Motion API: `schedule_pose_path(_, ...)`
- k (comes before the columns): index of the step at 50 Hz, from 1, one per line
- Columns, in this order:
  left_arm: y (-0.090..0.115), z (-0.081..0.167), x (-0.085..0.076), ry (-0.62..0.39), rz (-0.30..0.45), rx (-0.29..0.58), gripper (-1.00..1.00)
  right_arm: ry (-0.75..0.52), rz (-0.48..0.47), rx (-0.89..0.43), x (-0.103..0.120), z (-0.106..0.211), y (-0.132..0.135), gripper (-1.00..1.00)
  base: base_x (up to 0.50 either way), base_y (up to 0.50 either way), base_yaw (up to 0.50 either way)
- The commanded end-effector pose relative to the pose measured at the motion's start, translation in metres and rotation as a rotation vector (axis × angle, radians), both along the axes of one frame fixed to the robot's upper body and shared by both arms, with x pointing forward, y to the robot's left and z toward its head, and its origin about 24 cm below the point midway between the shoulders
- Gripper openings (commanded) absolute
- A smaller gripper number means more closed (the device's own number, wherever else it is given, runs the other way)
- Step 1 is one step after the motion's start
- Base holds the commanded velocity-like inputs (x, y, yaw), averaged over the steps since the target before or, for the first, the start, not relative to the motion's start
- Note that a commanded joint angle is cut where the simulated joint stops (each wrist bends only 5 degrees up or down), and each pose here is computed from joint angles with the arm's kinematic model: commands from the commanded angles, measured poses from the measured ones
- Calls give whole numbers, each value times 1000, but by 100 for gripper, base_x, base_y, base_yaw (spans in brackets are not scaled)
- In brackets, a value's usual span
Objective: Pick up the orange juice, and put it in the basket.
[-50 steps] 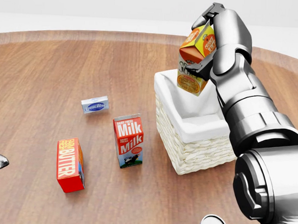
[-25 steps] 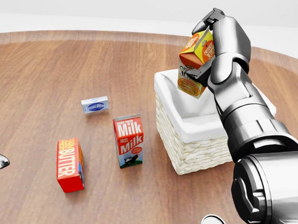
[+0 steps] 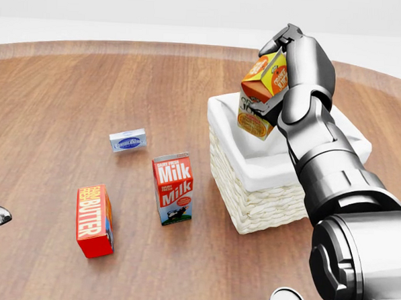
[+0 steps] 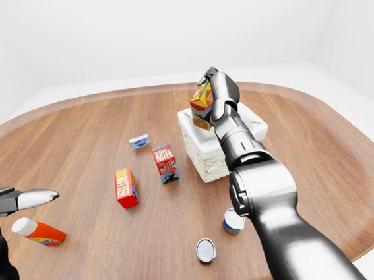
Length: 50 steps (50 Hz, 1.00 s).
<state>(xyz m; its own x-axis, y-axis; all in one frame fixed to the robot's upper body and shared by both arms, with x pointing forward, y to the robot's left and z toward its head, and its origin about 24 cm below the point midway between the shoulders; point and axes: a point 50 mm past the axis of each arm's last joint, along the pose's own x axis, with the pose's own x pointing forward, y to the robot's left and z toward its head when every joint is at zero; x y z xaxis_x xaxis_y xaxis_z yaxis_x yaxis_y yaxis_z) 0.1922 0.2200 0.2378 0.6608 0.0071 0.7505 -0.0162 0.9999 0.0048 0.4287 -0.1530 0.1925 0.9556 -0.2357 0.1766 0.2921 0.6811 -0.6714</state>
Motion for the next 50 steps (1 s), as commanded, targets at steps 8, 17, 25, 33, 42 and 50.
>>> schedule_pose_path(8, 0, 0, 0, 2, 1, -2, 100, -33, -25, -14, -1, -1, -2, -100, 0, 0, 0)
schedule_pose_path(17, 0, 0, -1, -3, 0, -3, 100, -28, -29, -15, -2, -6, -1, -100, 0, 0, 0)
schedule_pose_path(25, 0, 0, 0, -1, 0, -3, 100, -18, -32, -8, -3, -11, -1, -100, 0, 0, 0)
schedule_pose_path(33, 0, 0, 0, 1, -1, -2, 100, -14, -36, -1, -4, -16, -1, -100, 0, 0, 0)
schedule_pose_path(42, 0, -1, 1, 4, 0, -2, 100, -10, -36, 0, -5, -21, 0, -100, 0, 0, 0)
schedule_pose_path(50, 0, 0, 1, 3, -1, -3, 100, -10, -41, -3, -6, -23, -1, -100, 0, 0, 0)
